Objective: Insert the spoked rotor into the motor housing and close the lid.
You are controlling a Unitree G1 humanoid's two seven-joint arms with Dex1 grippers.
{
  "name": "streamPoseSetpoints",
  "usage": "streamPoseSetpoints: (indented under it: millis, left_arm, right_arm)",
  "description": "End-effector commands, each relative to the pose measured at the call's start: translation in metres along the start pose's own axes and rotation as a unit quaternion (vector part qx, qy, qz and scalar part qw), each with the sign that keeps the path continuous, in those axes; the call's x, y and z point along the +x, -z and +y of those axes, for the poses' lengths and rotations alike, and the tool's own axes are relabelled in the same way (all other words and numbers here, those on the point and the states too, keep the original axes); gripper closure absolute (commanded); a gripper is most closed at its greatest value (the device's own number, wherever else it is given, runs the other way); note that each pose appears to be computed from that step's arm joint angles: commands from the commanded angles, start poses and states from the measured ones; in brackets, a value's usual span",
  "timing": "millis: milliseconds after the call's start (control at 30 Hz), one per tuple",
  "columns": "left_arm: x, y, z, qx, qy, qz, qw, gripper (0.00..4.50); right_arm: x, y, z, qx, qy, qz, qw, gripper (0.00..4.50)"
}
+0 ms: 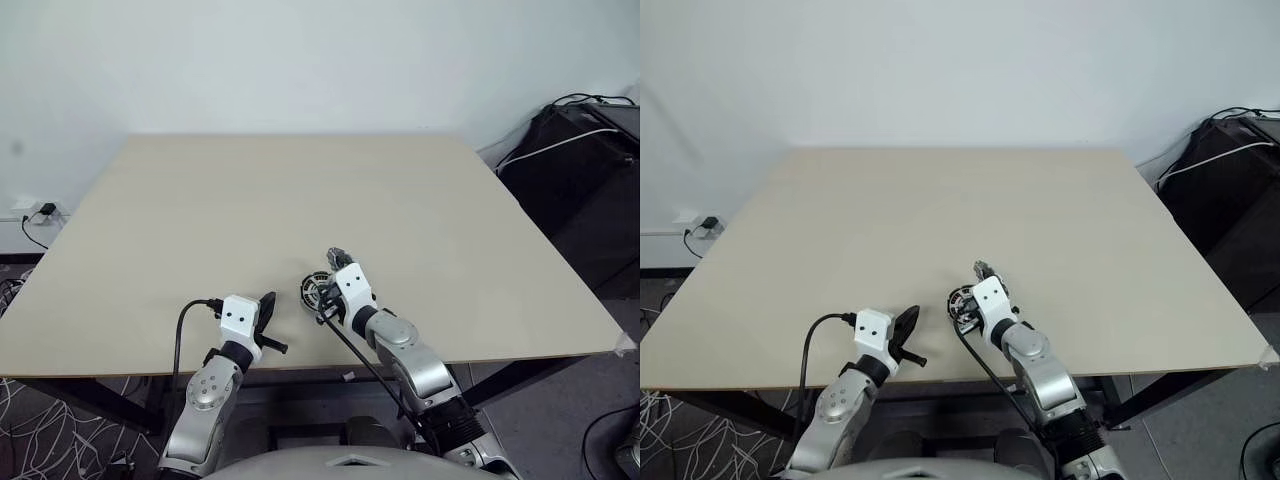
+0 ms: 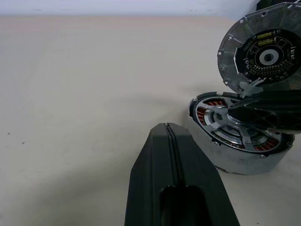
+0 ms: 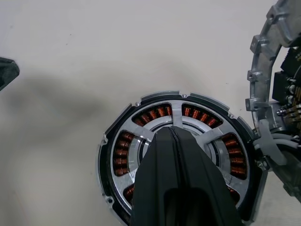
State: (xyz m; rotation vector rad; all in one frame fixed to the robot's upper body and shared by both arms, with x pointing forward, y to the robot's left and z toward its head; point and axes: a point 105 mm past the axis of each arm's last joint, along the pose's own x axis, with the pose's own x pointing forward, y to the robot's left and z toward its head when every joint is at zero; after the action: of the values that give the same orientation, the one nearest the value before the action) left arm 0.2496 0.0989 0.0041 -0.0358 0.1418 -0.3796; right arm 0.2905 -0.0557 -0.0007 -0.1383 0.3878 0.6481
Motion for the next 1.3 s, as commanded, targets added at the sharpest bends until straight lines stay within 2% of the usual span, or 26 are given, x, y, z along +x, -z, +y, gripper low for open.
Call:
streamPoseSetpoints:
  millis: [33, 167, 233, 500, 700, 767, 933, 1067, 1300]
  left_arm:
    - [0.004, -0.008, -0.001, 0.0, 0.003, -0.015, 1.0, 4.49]
    - [0.006, -0.007, -0.002, -0.001, 0.007, -0.014, 1.0, 4.49]
    - [0.006, -0.006, -0.003, -0.001, 0.008, -0.013, 1.0, 4.5]
    - [0.008, -0.005, -0.004, -0.006, 0.009, -0.012, 1.0, 4.5]
    - [0.008, -0.002, -0.007, -0.012, 0.009, -0.01, 1.0, 4.5]
    - [0.008, -0.002, -0.008, -0.013, 0.009, -0.009, 1.0, 4.5]
    - [0.008, -0.002, -0.009, -0.016, 0.008, -0.011, 1.0, 4.5]
    - [0.008, -0.002, -0.009, -0.017, 0.007, -0.011, 1.0, 4.5]
    - [0.006, -0.002, -0.01, -0.022, 0.006, -0.011, 1.0, 4.5]
  right_arm:
    - [-0.009, -0.034, 0.008, -0.052, -0.036, -0.049, 0.997, 4.5]
    - [-0.025, -0.047, 0.018, -0.157, -0.105, -0.042, 0.981, 4.5]
    - [-0.029, -0.049, 0.017, -0.201, -0.121, -0.026, 0.972, 4.13]
    - [-0.034, -0.038, 0.01, -0.377, -0.175, 0.061, 0.907, 1.77]
    - [-0.028, -0.036, 0.007, -0.451, -0.215, 0.1, 0.86, 1.77]
    - [-0.027, -0.034, 0.008, -0.479, -0.239, 0.118, 0.837, 1.77]
    - [-0.024, -0.027, 0.009, -0.503, -0.296, 0.156, 0.797, 1.77]
    - [-0.021, -0.021, 0.008, -0.502, -0.318, 0.175, 0.785, 1.77]
    - [-0.013, -0.016, 0.002, -0.493, -0.322, 0.19, 0.786, 1.77]
